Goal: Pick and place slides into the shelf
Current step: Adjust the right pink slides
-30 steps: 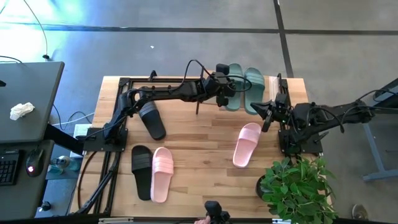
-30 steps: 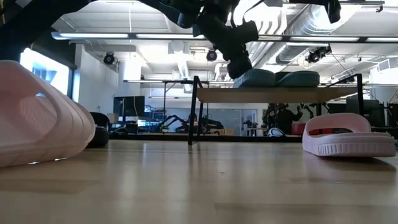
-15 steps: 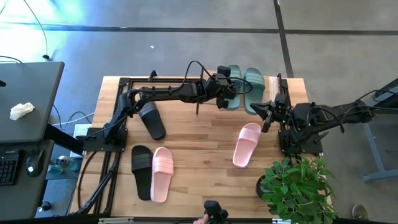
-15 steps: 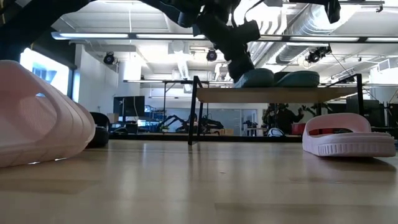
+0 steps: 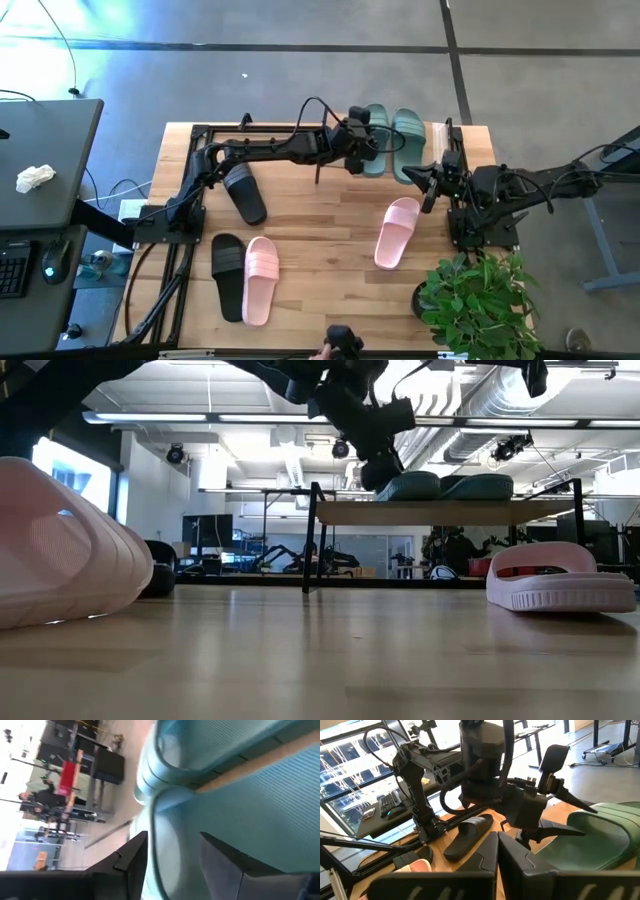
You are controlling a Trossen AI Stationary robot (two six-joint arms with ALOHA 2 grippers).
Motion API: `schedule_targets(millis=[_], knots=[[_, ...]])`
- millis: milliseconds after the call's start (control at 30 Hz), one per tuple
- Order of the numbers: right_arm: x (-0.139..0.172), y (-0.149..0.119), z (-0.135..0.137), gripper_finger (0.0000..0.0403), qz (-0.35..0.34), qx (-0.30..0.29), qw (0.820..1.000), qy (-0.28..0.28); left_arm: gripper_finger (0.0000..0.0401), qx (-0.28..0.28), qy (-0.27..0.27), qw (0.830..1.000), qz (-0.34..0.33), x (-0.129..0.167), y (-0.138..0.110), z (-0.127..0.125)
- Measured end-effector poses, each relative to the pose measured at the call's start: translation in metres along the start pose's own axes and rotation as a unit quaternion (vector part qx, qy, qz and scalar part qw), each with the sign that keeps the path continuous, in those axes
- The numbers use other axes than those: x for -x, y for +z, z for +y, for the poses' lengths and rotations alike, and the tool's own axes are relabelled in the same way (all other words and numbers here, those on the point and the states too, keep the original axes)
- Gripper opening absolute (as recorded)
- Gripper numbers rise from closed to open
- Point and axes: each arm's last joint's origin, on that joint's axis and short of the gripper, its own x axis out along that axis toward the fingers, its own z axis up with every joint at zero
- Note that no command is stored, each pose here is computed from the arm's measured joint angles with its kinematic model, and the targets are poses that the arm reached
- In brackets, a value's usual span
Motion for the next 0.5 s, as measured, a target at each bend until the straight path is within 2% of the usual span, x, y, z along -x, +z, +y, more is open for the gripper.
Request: schedule_targets(millis=[233, 333, 500], knots=[[0.0, 0.0, -0.001, 0.0, -0.003, 0.002, 1.0, -0.013, 0.0161, 0.012, -0.021, 1.0, -0.004, 0.032, 0.01, 0.012], [0.002, 0.001, -0.002, 0.0, -0.006, 0.002, 1.0, -0.012, 0.0161, 0.001, -0.04, 0.999, -0.006, 0.062, 0.017, 0.02], [0.006, 0.003, -0.004, 0.0, -0.013, -0.003, 1.0, -0.008, 0.0161, -0.028, -0.107, 0.994, -0.025, 0.125, 0.025, 0.029]])
